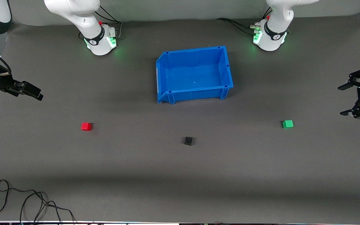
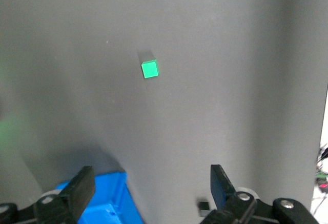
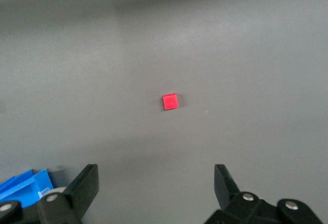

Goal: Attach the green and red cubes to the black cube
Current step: 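Reach the right gripper to the red cube while the left gripper reaches the green cube, then close the right gripper on the red cube while the left gripper grasps green, then carry the red cube and green cube toward the black cube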

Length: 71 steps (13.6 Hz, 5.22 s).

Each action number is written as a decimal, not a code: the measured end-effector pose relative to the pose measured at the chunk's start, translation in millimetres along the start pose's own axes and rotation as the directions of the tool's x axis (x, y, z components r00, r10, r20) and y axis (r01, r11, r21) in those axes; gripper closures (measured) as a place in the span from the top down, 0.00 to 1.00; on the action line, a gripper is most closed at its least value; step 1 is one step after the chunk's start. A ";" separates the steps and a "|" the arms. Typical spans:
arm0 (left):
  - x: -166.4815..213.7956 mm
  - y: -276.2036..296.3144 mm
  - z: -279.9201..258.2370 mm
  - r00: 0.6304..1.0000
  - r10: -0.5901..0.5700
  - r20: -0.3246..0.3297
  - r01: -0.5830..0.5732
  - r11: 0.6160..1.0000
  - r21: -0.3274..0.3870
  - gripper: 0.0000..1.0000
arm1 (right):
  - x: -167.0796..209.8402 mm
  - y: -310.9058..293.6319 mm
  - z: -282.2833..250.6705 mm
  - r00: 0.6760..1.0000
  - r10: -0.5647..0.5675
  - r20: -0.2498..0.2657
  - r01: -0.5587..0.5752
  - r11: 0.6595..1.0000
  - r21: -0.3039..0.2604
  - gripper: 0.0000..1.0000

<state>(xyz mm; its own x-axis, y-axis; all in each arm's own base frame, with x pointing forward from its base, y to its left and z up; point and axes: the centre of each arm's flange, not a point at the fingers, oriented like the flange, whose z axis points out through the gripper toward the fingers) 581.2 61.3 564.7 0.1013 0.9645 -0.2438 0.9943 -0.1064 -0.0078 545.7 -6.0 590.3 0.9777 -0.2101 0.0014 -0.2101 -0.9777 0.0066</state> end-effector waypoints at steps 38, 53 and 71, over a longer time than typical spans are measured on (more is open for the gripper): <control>109.4 -32.8 369.6 0.985 -0.163 0.061 0.166 0.985 -0.041 0.85 | 8.7 16.6 421.2 0.998 0.051 0.039 -0.051 0.999 -0.008 0.77; 109.5 -32.8 369.2 0.982 -0.175 0.069 0.178 0.983 -0.046 0.37 | 9.1 9.7 417.3 0.998 -0.055 0.032 0.055 0.998 0.000 0.39; 49.8 14.3 307.6 0.988 -0.064 0.140 0.077 0.993 -0.090 0.37 | 44.0 -130.9 341.6 0.647 0.741 0.180 -0.761 0.644 0.082 0.39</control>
<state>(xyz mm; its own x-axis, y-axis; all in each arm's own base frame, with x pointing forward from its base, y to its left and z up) 590.2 33.5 254.2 0.0317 0.9260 -0.3762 0.9981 -0.0095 0.0608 616.2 110.5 247.9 0.4763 -0.8619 -0.1738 -0.8792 -0.4700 -0.0785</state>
